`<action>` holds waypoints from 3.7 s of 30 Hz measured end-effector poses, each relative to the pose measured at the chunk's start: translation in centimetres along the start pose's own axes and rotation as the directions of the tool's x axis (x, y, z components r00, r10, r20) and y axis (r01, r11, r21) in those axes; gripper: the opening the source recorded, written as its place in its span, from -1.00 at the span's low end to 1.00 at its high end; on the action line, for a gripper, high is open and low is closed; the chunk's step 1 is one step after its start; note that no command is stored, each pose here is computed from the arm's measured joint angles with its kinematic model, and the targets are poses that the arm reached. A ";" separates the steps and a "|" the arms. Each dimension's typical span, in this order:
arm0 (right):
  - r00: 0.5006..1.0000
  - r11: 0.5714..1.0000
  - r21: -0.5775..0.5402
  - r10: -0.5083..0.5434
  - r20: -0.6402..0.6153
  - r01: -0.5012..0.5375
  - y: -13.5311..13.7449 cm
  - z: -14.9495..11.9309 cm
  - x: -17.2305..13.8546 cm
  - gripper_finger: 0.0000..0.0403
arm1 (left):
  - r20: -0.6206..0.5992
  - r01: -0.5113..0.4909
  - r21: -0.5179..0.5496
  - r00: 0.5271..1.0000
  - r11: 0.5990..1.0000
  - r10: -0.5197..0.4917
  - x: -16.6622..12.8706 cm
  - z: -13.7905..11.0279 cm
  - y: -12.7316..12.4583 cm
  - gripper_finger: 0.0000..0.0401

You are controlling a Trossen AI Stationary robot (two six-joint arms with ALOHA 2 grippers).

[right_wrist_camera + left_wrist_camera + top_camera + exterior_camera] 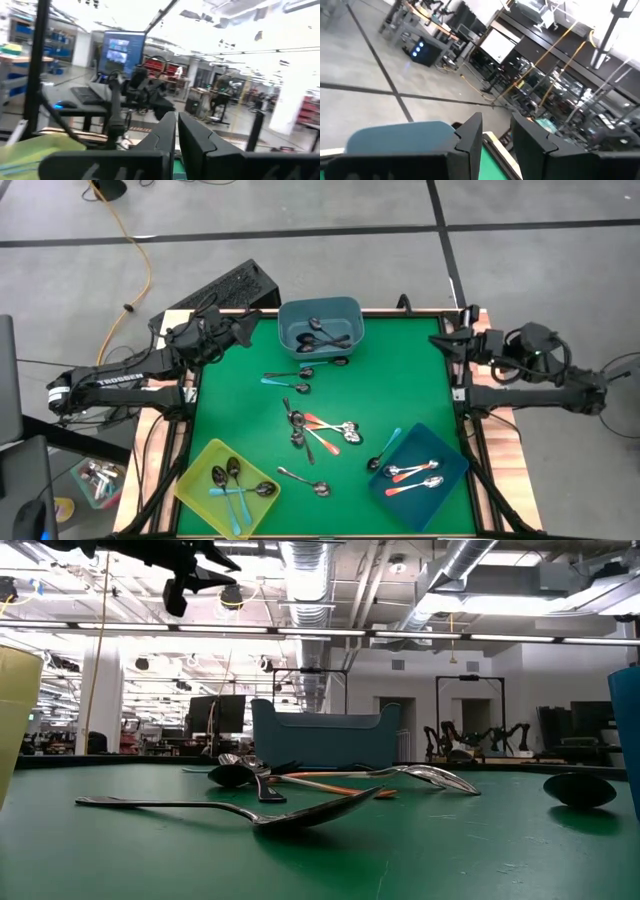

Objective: Sort silverware by color (type)
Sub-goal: Put the orange spoon into the blue bin

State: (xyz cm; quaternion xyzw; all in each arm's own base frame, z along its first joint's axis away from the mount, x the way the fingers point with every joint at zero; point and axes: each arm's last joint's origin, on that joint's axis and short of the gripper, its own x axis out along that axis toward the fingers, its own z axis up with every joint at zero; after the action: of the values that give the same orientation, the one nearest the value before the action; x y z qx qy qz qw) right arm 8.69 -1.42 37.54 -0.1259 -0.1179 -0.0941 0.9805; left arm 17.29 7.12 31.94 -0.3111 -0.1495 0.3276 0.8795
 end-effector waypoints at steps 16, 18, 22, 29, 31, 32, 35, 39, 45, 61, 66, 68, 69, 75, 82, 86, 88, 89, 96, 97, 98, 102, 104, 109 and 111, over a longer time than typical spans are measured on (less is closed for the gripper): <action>0.993 0.995 0.036 -0.095 -0.077 0.098 -1.5 -1.1 1.1 -0.75 | -0.006 0.010 -0.004 1.000 1.000 -0.010 0.6 1.1 1.3 -0.57; 0.995 0.994 0.084 -0.056 -0.082 0.063 -1.6 -1.3 1.4 -0.75 | -0.010 0.011 0.059 1.000 0.998 -0.010 0.6 1.0 1.3 -0.57; 0.995 0.985 0.171 -0.018 -0.101 0.035 -1.6 -1.6 1.7 -0.75 | -0.052 0.033 0.123 0.998 0.992 -0.027 0.5 0.5 1.1 -0.52; 0.994 0.972 0.234 0.044 -0.098 -0.020 -1.3 -1.7 2.0 -0.75 | -0.184 0.154 0.225 0.976 0.962 -0.113 0.2 -1.1 -0.1 -0.32; 0.994 0.969 0.246 0.064 -0.093 -0.039 -1.1 -1.7 2.0 -0.75 | -0.214 0.185 0.235 0.967 0.954 -0.134 0.2 -1.7 -0.4 -0.26; 0.993 0.966 0.255 0.074 -0.091 -0.049 -1.0 -1.7 2.0 -0.75 | -0.231 0.200 0.232 0.962 0.952 -0.145 0.2 -2.0 -0.6 -0.23; 0.989 0.960 0.271 0.100 -0.105 -0.069 -0.8 -1.8 2.0 -0.75 | -0.299 0.248 0.208 0.937 0.946 -0.180 0.2 -2.9 -1.0 -0.17; 0.978 0.952 0.297 0.131 -0.165 -0.078 -0.5 -2.6 2.6 -0.75 | -0.401 0.358 0.169 0.876 0.918 -0.268 -0.1 -4.0 -1.7 -0.16; 0.955 0.920 0.385 0.180 -0.237 -0.078 0.0 -4.0 4.4 -0.75 | -0.485 0.441 0.173 0.816 0.881 -0.313 -0.2 -5.5 -2.4 -0.15; 0.899 0.853 0.521 0.261 -0.353 -0.043 2.5 -9.5 11.7 -0.75 | -0.564 0.571 -0.006 0.676 0.821 -0.474 -1.8 -4.4 -2.8 -0.15; 0.869 0.846 0.529 0.305 -0.389 -0.060 4.0 -10.9 13.5 -0.75 | -0.504 0.597 0.027 0.701 0.802 -0.505 -2.8 -2.8 -2.8 -0.15; 0.861 0.851 0.523 0.301 -0.410 -0.048 4.5 -11.2 14.2 -0.75 | -0.477 0.603 0.030 0.710 0.797 -0.518 -3.2 -2.1 -2.8 -0.15; 0.854 0.854 0.518 0.298 -0.427 -0.039 4.8 -11.4 14.5 -0.75 | -0.463 0.605 0.033 0.715 0.796 -0.524 -3.4 -1.8 -2.7 -0.15; 0.803 0.852 0.522 0.346 -0.485 -0.052 6.4 -12.3 16.4 -0.75 | -0.392 0.594 0.082 0.757 0.800 -0.522 -4.6 -0.2 -2.4 -0.15; 0.760 0.847 0.525 0.395 -0.516 -0.084 8.5 -12.8 18.1 -0.68 | -0.382 0.569 0.114 0.782 0.814 -0.493 -6.0 0.6 -1.8 -0.15; 0.722 0.864 0.500 0.384 -0.575 -0.061 9.7 -13.8 18.6 -0.56 | -0.405 0.551 0.129 0.788 0.825 -0.463 -7.0 0.8 -1.2 -0.15; 0.704 0.872 0.487 0.376 -0.603 -0.049 10.3 -14.3 19.1 -0.48 | -0.403 0.544 0.144 0.795 0.827 -0.453 -7.4 0.9 -1.0 -0.15; 0.692 0.874 0.484 0.379 -0.615 -0.049 10.6 -14.6 19.3 -0.44 | -0.398 0.537 0.151 0.801 0.830 -0.446 -7.5 1.0 -0.9 -0.15; 0.562 0.889 0.452 0.411 -0.717 -0.074 12.7 -16.6 20.0 -0.18 | -0.402 0.483 0.211 0.835 0.850 -0.375 -8.3 1.1 -0.1 -0.15; 0.540 0.892 0.443 0.415 -0.732 -0.085 13.0 -16.9 20.0 -0.16 | -0.411 0.482 0.222 0.835 0.848 -0.367 -8.3 1.1 0.0 -0.15; 0.527 0.894 0.436 0.419 -0.739 -0.100 13.4 -17.2 20.2 -0.14 | -0.418 0.481 0.231 0.834 0.846 -0.360 -8.4 1.0 0.1 -0.15; 0.459 0.899 0.420 0.429 -0.778 -0.129 14.8 -18.7 20.4 -0.12 | -0.430 0.475 0.248 0.835 0.844 -0.344 -8.5 0.9 0.2 -0.15; 0.443 0.897 0.423 0.435 -0.784 -0.132 15.5 -19.5 20.6 -0.12 | -0.435 0.474 0.248 0.834 0.845 -0.340 -8.5 0.9 0.3 -0.15; 0.402 0.915 0.386 0.398 -0.825 -0.115 16.9 -21.2 20.4 -0.13 | -0.451 0.473 0.264 0.831 0.841 -0.326 -8.5 0.7 0.4 -0.15; 0.380 0.925 0.363 0.376 -0.845 -0.110 17.3 -21.9 20.2 -0.12 | -0.454 0.474 0.272 0.830 0.837 -0.323 -8.6 0.7 0.4 -0.15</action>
State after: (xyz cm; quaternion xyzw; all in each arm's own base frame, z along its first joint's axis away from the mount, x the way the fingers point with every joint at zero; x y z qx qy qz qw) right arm 36.24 6.02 18.20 0.0512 0.4366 0.0150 0.8981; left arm 10.42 1.96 31.67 -0.1578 0.0313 0.0868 0.9831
